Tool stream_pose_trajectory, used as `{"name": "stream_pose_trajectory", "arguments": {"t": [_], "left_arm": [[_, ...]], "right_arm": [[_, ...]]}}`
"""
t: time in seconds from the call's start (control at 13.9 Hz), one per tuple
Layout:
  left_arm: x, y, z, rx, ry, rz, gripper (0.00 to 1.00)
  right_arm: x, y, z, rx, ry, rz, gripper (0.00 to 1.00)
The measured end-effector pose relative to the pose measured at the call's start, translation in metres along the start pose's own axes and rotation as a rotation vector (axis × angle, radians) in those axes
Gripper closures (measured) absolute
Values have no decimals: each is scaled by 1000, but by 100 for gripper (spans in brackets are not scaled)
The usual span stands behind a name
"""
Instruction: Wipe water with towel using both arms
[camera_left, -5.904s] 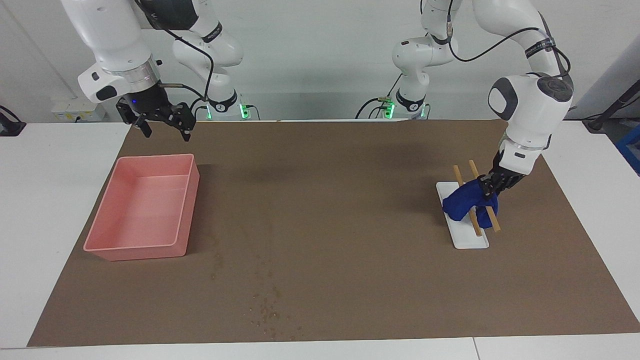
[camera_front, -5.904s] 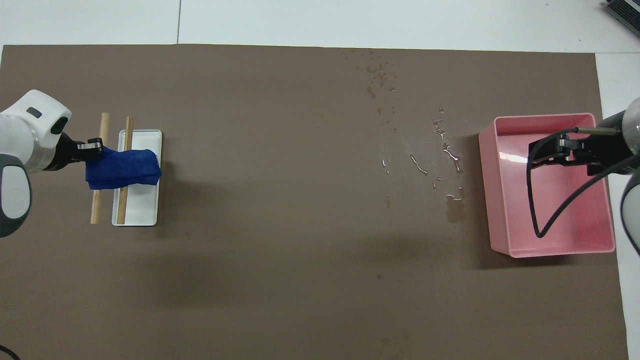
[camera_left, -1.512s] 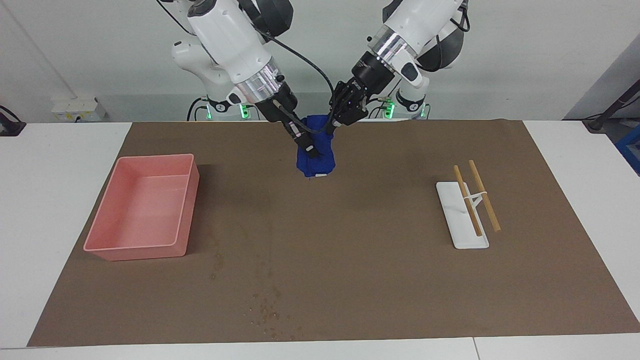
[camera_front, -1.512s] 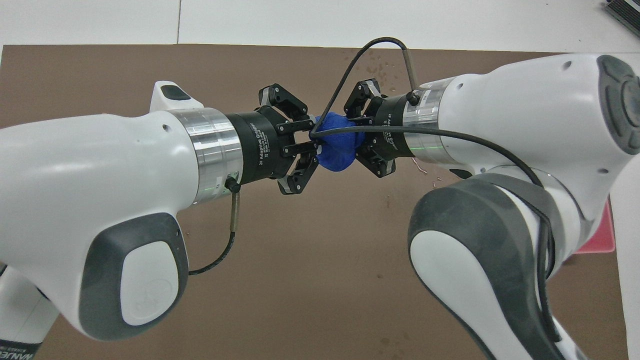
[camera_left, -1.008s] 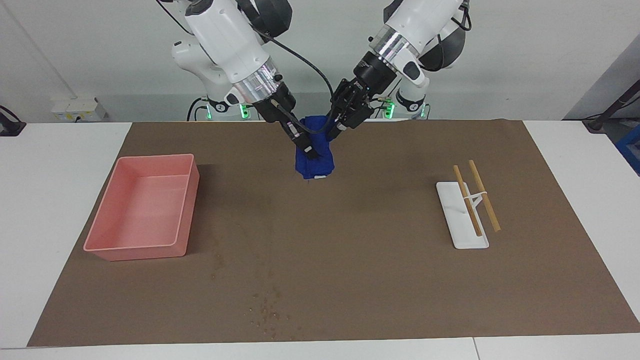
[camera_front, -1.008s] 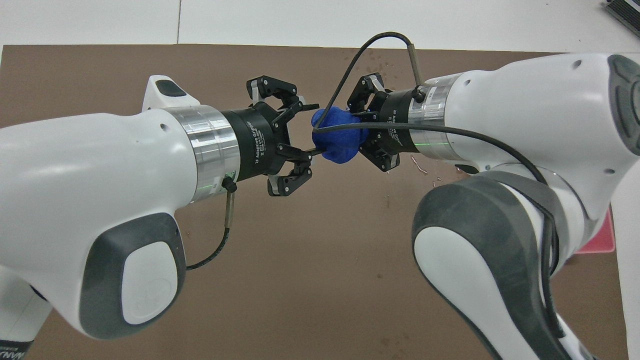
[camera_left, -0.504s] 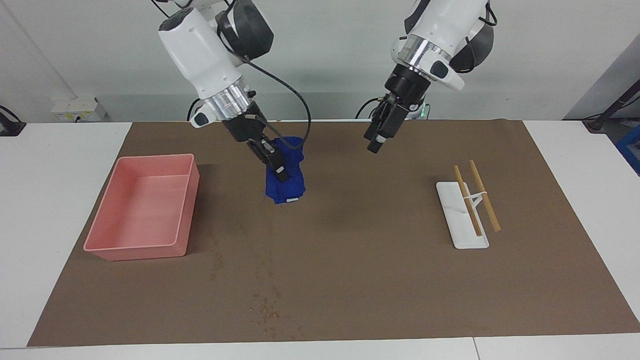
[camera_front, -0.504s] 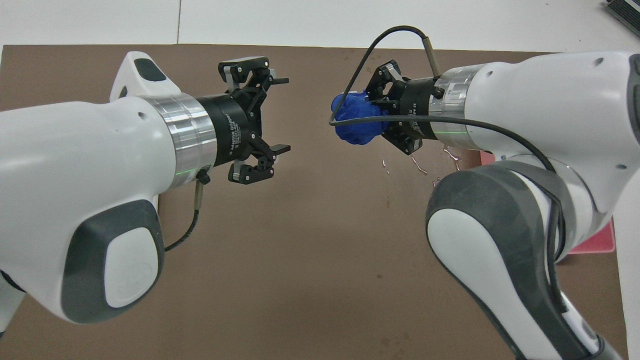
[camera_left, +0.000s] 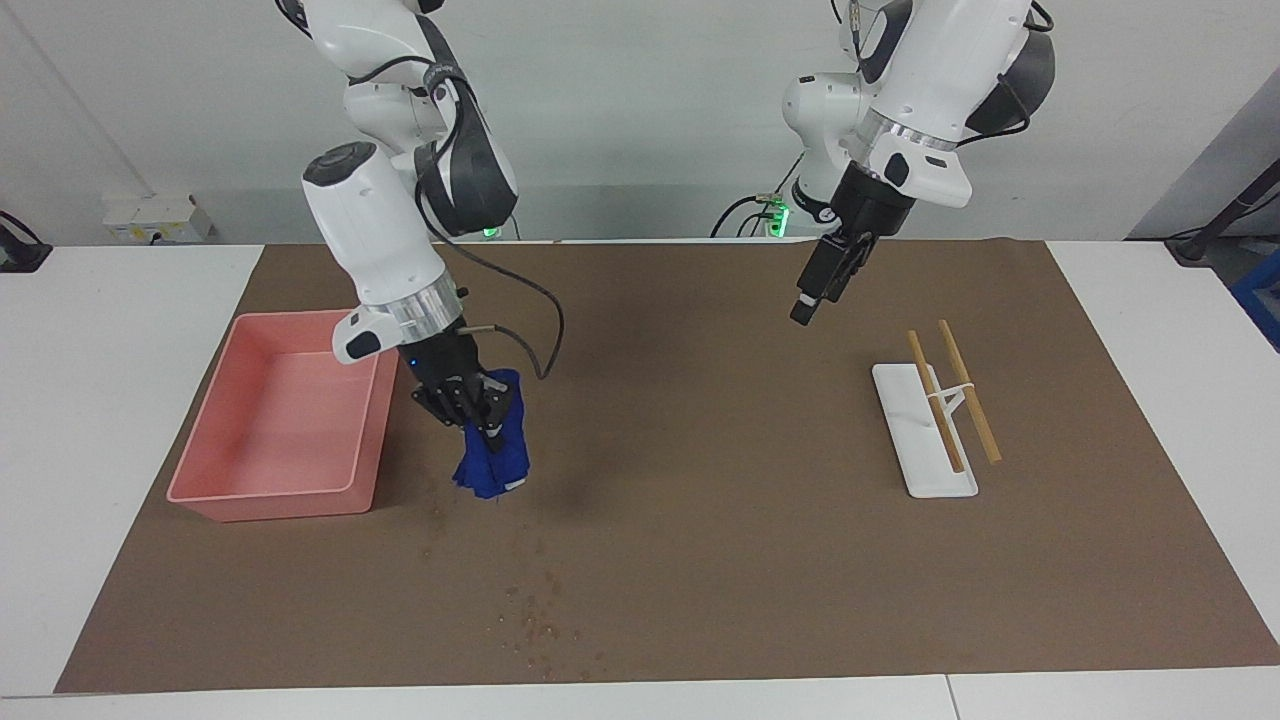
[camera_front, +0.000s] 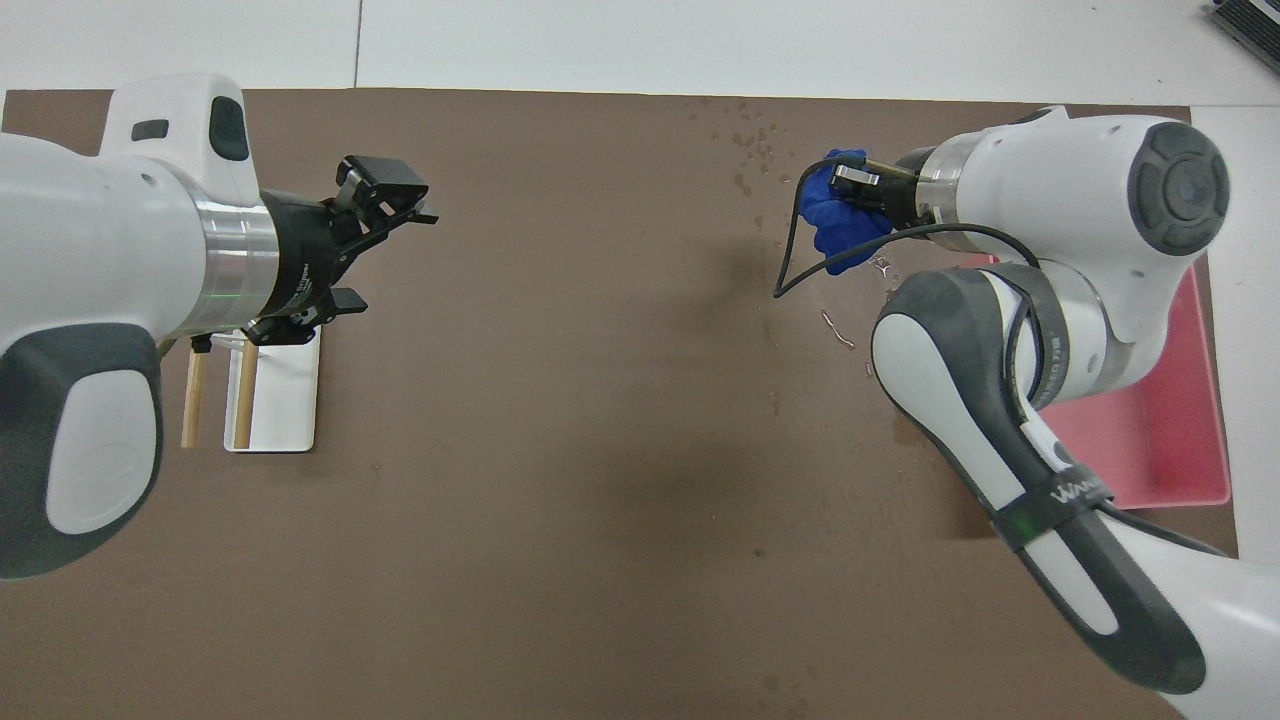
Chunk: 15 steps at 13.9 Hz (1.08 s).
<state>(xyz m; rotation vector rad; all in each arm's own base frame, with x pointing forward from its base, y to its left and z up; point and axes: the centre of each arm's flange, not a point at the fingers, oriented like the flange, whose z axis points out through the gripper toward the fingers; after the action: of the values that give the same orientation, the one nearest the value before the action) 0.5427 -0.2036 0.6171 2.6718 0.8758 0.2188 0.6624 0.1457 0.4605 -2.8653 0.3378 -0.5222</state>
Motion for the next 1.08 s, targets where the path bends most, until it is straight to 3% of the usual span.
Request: {"name": "stream_pose_trajectory", "arguments": {"t": [0.22, 0.5, 0.79, 1.08], "left_arm": [[38, -44, -10, 95, -37, 335, 0], [60, -85, -27, 311, -110, 705, 0], [82, -96, -67, 344, -157, 733, 0], [100, -99, -65, 335, -160, 717, 0]], "right_arm": [[4, 28, 42, -154, 39, -211, 85], [-3, 87, 83, -254, 21, -330, 85], [-32, 99, 113, -261, -12, -392, 85], [-55, 107, 128, -287, -94, -395, 85]]}}
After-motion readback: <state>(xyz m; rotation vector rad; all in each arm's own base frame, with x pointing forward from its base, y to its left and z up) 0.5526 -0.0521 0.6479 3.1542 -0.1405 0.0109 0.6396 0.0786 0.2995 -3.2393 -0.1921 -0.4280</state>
